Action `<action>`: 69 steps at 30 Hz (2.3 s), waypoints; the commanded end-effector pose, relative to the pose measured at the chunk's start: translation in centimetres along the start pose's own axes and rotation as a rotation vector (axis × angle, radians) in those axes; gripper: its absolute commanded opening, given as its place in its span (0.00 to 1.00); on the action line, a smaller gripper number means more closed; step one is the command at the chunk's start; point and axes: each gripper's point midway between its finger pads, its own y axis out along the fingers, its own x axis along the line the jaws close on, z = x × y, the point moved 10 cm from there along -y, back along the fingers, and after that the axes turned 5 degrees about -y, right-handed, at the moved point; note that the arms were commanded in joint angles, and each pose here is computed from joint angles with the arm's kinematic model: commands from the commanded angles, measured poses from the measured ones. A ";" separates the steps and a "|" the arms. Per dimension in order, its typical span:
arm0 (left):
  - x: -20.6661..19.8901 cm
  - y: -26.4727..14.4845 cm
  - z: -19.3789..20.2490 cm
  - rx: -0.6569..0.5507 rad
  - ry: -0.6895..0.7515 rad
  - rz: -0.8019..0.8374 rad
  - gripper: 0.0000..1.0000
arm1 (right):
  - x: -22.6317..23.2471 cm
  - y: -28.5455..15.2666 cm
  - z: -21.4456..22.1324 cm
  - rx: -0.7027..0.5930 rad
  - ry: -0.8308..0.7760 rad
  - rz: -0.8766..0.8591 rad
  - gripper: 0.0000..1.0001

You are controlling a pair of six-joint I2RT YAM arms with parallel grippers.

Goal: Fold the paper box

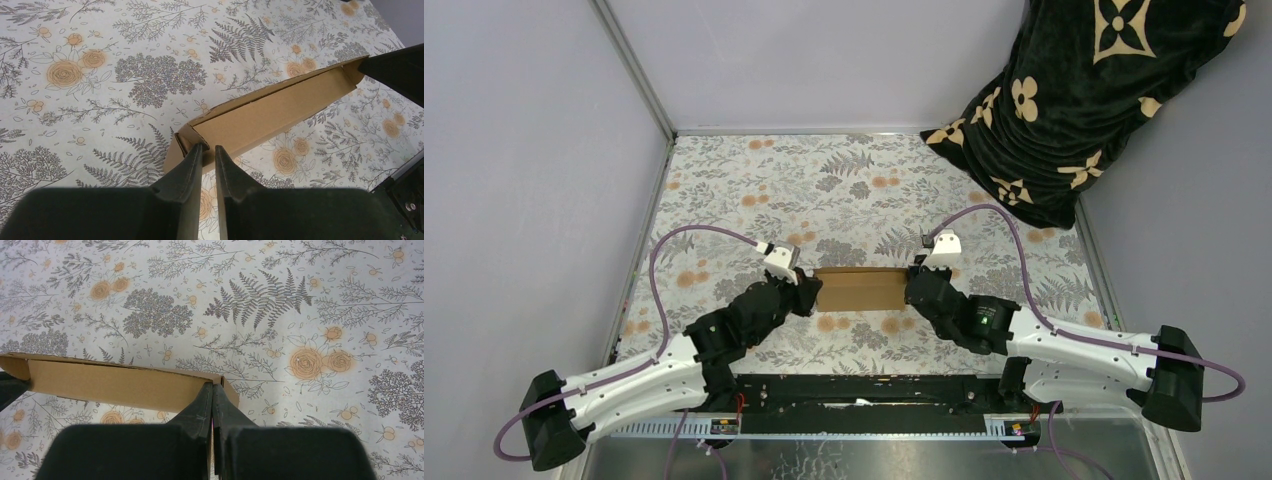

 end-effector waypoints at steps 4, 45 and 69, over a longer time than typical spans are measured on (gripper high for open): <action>0.4 -0.4 0.3 0.020 0.022 -0.035 0.20 | -0.6 -0.2 3.7 0.158 -0.092 -0.029 0.00; 0.1 -1.4 -0.6 -0.015 -0.004 0.020 0.42 | -1.5 -0.2 5.3 0.153 -0.143 0.010 0.00; -0.1 -0.9 -1.5 -0.047 0.005 -0.029 0.35 | -1.6 -0.2 5.7 0.158 -0.140 0.006 0.00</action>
